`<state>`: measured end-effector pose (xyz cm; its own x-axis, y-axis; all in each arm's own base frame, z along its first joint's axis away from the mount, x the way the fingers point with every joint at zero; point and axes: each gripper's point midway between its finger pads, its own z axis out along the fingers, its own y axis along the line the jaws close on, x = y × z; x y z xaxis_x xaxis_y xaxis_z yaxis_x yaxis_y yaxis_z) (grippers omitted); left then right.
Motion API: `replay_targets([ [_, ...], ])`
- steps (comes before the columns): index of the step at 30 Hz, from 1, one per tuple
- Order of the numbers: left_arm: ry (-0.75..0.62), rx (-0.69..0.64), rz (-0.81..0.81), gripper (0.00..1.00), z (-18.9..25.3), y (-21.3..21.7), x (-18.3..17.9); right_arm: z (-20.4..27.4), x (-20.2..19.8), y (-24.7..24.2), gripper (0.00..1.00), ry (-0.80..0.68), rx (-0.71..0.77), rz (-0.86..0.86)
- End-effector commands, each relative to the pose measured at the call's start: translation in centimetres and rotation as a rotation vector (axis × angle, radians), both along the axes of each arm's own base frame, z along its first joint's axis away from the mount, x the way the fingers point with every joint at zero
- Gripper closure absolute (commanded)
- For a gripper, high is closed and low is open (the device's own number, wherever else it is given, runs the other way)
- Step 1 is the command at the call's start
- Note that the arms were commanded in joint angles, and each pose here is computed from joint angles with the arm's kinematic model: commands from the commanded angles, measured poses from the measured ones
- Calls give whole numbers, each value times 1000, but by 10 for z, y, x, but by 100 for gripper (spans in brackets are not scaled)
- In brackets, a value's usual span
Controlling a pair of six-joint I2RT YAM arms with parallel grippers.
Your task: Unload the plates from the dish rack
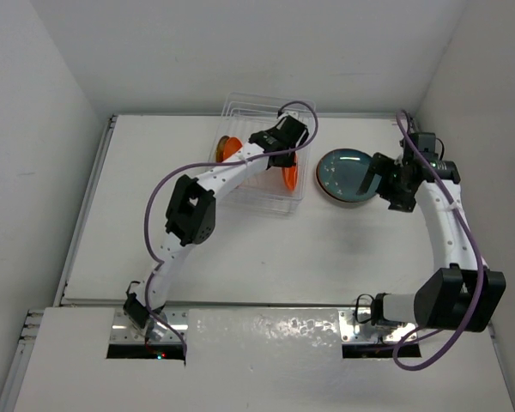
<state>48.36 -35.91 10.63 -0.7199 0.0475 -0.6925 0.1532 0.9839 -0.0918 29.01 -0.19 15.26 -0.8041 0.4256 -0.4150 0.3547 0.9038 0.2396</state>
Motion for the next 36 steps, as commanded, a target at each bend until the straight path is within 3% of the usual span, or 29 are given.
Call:
replay_targets([
  [1, -194, -79, 22, 96, 92, -8, 5, 28, 9, 0, 1, -73, -14, 19],
  [8, -360, -119, 98, 100, 183, 11, -8, 29, 19, 4, 1, -90, 14, 20],
  [11, -391, -50, 206, 100, 206, 44, -15, 29, 21, 6, 1, -95, 23, 22],
  [14, -382, -74, 216, 100, 231, 64, -38, 28, 22, 9, 1, -110, 41, 24],
  [18, -302, -289, -1, 100, 257, 56, -98, 30, 34, 38, 1, -196, 193, 102],
  [19, -229, -392, -145, 100, 256, 37, -124, 32, 36, 44, 1, -220, 224, 119],
  [22, -82, -558, -311, 100, 234, 33, -188, 41, 43, 55, 1, -300, 281, 138],
  [23, -152, -604, -328, 100, 268, 47, -203, 46, 45, 55, 1, -320, 282, 138],
  [24, 29, -633, -342, 100, 197, 39, -225, 48, 47, 55, 1, -330, 282, 137],
  [26, 184, -633, -278, 100, 131, 58, -258, 53, 51, 57, 1, -341, 295, 139],
  [27, 134, -690, -301, 100, 135, 53, -256, 55, 53, 59, 1, -349, 303, 144],
  [28, 183, -667, -267, 100, 102, 62, -265, 57, 53, 62, 1, -350, 315, 152],
  [30, 192, -672, -259, 100, 82, 63, -266, 62, 54, 63, 1, -363, 319, 157],
  [36, 241, -547, -194, 100, 5, 75, -257, 65, 52, 65, 1, -364, 309, 172],
])
